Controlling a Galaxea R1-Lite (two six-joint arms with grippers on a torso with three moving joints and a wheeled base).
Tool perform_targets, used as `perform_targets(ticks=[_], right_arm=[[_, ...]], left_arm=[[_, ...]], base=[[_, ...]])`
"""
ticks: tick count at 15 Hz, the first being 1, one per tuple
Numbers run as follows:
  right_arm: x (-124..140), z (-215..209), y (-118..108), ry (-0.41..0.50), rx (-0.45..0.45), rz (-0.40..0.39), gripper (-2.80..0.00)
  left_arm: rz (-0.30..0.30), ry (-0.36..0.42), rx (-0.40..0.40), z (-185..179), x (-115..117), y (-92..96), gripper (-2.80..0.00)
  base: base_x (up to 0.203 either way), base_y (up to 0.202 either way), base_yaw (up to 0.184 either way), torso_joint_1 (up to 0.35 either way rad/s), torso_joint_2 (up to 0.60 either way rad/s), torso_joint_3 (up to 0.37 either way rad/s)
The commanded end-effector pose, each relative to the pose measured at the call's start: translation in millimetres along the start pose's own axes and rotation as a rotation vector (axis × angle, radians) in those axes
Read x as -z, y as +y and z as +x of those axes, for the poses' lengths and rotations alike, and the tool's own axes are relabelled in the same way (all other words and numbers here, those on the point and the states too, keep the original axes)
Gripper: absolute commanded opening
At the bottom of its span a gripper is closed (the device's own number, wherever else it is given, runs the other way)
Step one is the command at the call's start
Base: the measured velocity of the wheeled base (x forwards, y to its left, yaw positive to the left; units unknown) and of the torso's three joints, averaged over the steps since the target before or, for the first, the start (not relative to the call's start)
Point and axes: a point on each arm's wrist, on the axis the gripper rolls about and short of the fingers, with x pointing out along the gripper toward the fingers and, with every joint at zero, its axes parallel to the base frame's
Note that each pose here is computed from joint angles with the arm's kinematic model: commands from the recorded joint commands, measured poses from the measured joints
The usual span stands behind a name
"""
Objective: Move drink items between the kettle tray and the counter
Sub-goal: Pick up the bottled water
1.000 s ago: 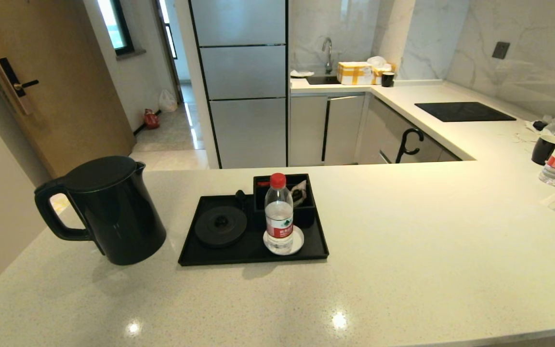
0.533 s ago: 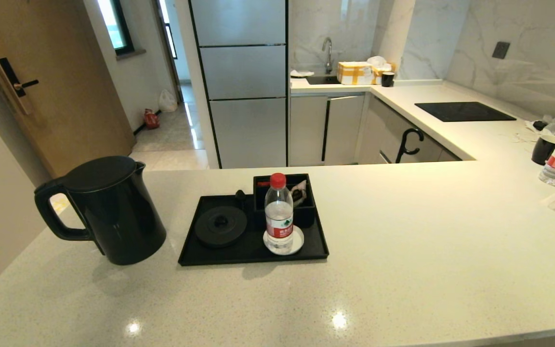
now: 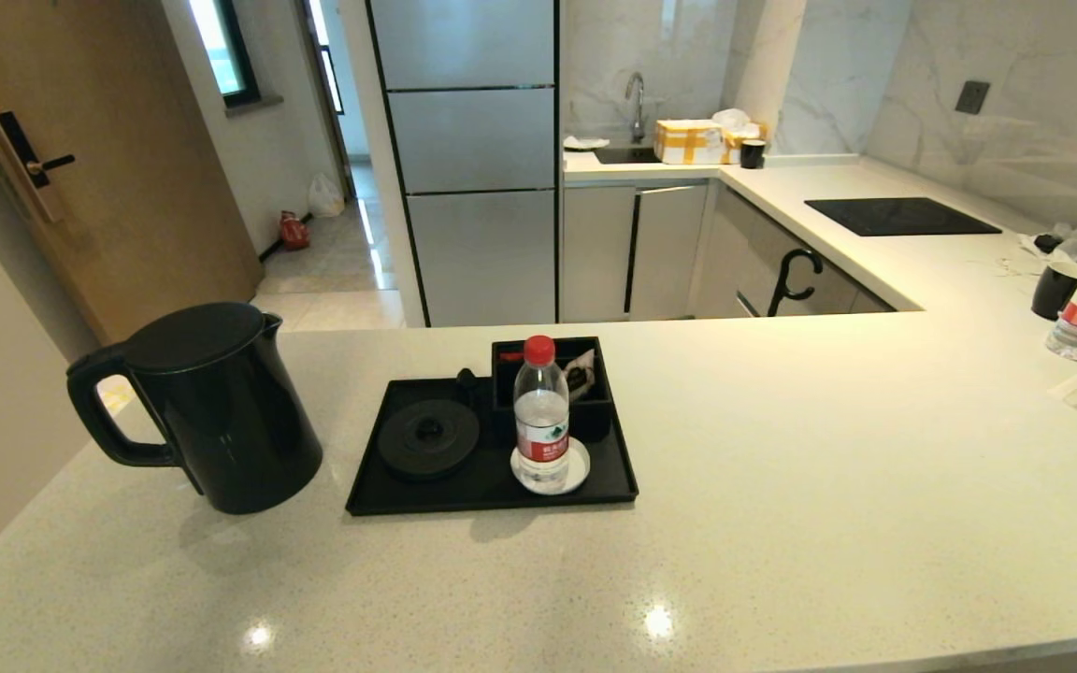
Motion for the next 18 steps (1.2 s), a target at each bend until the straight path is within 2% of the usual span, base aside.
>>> perform_targets(ticks=[1,2,15,16,17,18], right_arm=[[0,0,0,0.003,-0.002,-0.022,-2.8],[0,0,0,0.005,-0.009,-0.075,-2.8],[-3,1,0,0.071,-0.016,-0.09,-2.8],[-7,1,1,0.07,-0.016,-0.086,-2.8],[-24,1,1,0.061,-0.017,-0.076,-2.8],[-53,2,3,0.036,-0.018,-0.063,-2.8]], left_arm=[[0.0,0.0,0.0,0,0,0.0,-2.8],[0.0,0.0,0.0,0,0,0.0,-2.8],[0.0,0.0,-0.001,0,0,0.0,-2.8],[0.0,0.0,-0.001,0,0,0.0,-2.8],[0.0,0.0,0.0,0,0,0.0,-2.8],[0.0,0.0,0.0,0,0,0.0,-2.8]], base=[[0.0,0.0,0.0,0.0,0.0,0.0],[0.0,0.0,0.0,0.0,0.0,0.0],[0.0,0.0,0.0,0.0,0.0,0.0],[0.0,0.0,0.0,0.0,0.0,0.0],[0.0,0.0,0.0,0.0,0.0,0.0],[0.0,0.0,0.0,0.0,0.0,0.0]])
